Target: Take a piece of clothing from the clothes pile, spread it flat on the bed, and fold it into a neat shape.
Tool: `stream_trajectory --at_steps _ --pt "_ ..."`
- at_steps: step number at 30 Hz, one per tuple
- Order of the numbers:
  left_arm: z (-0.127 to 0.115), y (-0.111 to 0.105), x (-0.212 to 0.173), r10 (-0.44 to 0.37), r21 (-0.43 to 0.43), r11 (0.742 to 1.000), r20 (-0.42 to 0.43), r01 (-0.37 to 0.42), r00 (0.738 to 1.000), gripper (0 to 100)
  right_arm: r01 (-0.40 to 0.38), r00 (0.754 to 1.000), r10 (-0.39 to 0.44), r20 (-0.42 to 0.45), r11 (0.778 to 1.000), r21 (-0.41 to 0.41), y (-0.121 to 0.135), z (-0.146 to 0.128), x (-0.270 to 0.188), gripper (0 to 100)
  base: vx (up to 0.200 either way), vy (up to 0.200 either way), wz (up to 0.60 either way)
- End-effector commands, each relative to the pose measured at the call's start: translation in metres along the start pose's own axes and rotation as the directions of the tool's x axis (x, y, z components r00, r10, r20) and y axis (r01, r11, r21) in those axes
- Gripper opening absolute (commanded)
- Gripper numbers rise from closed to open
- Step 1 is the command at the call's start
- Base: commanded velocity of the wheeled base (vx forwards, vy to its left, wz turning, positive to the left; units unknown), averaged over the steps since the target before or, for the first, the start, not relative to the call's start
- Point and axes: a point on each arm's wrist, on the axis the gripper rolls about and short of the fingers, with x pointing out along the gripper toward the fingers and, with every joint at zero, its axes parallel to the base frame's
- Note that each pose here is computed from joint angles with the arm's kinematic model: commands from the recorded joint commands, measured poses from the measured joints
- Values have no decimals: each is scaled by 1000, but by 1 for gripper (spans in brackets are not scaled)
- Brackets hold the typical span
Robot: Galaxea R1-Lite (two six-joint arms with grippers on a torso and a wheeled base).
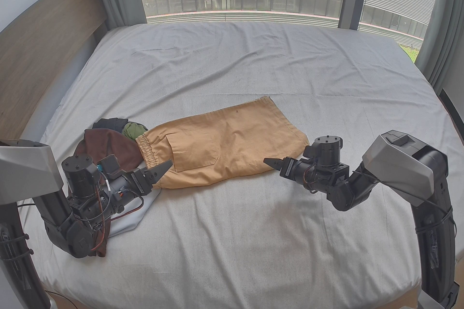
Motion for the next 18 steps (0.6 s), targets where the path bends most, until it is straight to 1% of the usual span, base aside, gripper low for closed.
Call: stream_trajectory --at_steps 1,4,12,14,18 --pt "0 2 0 4 -1 1000 1 -4 1000 100 27 1000 -27 -12 1000 2 -9 -14 13 100 0 0 0" --pt "0 2 0 4 -1 1000 1 -4 1000 100 29 999 -29 -20 1000 1 -10 -18 20 100 0 0 0" --pt "0 2 0 6 -2 1000 1 -6 1000 100 5 1000 -5 -6 1000 19 -3 -17 35 100 0 0 0" --pt "0 2 0 6 -2 1000 1 -6 1000 100 -6 1000 6 6 1000 28 -1 -17 41 100 0 0 0" --pt "0 2 0 6 -2 1000 1 -6 1000 100 -4 999 2 39 999 45 1 -17 50 100 0 0 0"
